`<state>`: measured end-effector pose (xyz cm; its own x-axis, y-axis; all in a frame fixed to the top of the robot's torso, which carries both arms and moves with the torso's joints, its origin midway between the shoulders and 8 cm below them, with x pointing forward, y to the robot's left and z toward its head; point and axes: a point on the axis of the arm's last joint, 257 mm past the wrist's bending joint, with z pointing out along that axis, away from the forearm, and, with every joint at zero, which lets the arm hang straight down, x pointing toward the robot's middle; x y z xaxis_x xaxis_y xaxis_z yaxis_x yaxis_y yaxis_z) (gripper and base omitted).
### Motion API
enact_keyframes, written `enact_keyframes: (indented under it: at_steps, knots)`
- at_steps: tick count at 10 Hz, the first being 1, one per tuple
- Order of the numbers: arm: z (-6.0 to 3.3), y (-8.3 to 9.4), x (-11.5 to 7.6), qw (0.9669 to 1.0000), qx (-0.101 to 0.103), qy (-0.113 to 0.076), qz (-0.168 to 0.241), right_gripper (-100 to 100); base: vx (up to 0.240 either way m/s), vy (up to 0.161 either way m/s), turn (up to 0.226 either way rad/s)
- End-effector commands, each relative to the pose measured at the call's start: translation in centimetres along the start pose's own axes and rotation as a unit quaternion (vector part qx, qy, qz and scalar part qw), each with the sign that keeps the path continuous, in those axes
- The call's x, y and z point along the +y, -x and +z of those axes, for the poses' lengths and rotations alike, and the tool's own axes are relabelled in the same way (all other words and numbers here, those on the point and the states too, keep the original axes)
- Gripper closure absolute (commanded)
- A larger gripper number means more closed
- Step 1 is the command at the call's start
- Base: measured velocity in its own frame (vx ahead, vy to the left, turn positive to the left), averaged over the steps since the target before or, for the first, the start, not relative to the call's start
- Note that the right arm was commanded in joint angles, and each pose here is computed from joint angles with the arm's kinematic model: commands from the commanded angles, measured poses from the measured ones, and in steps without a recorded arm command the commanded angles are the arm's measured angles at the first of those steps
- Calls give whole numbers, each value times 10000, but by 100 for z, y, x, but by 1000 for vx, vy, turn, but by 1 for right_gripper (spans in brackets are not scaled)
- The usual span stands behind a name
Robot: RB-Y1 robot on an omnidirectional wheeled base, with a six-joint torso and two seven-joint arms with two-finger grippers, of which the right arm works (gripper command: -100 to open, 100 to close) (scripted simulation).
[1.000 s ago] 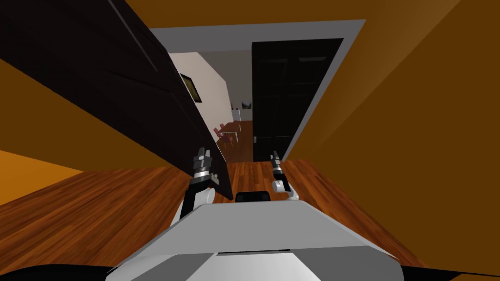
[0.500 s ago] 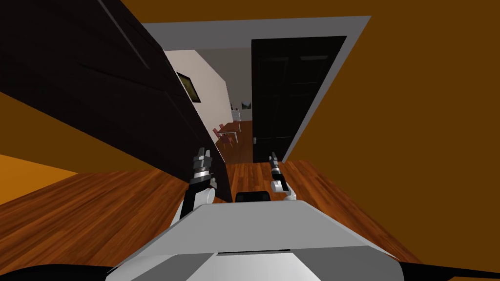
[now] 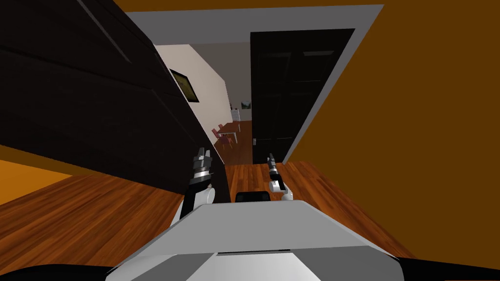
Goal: Pull the door open
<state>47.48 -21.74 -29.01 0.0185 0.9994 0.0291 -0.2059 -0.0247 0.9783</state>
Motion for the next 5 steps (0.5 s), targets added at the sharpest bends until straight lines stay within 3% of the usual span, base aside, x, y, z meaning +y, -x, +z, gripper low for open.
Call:
enact_keyframes:
  at_steps: [1, 5]
  knots:
    - [-3, -39, -83, 10000, 24, -74, -11, -100, 88, 1, -8]
    - [-14, -153, -280, 9997, 79, -246, -25, -100, 90, -2, -4]
